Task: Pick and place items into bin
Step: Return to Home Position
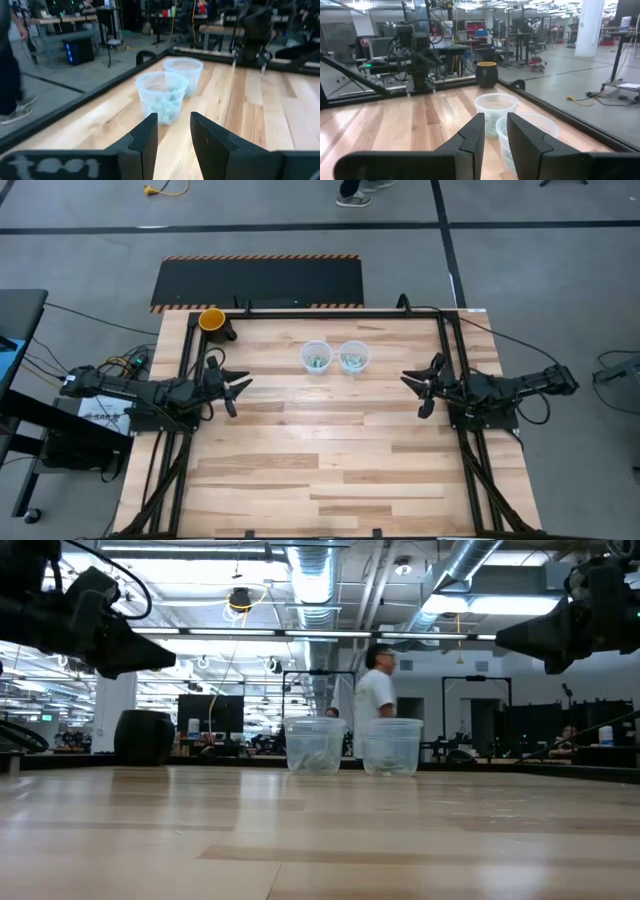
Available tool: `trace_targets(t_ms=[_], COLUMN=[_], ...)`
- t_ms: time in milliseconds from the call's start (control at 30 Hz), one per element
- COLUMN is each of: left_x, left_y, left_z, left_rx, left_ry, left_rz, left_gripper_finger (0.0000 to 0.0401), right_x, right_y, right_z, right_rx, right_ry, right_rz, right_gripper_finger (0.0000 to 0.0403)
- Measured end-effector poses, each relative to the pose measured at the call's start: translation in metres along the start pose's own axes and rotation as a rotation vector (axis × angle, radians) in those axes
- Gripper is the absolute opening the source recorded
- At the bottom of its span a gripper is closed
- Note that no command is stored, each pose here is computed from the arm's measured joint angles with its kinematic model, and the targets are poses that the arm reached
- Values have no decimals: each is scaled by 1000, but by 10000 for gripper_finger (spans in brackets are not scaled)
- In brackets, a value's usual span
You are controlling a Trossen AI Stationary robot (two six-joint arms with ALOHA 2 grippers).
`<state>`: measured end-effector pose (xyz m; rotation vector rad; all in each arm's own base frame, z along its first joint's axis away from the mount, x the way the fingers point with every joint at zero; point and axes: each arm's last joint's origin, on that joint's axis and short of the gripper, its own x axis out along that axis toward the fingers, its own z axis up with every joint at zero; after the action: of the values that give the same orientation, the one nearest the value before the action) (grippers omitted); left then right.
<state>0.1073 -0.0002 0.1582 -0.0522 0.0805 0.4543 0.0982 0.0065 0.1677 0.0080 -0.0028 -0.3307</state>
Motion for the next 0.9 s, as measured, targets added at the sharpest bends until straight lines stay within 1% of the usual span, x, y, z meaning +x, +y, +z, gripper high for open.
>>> trace_targets(t_ms=[167, 900], left_x=[0, 0], left_y=[-1, -1], left_z=[-2, -2], left_rx=[-6, 29], left_ry=[17, 18], left_rz=[-23, -23], left_gripper_finger=[104, 104], right_x=[0, 0], right_y=[0, 0], right_z=[0, 0], right_rx=[0, 0], right_ry=[0, 1], right_rz=[0, 1], right_gripper_finger=[75, 75])
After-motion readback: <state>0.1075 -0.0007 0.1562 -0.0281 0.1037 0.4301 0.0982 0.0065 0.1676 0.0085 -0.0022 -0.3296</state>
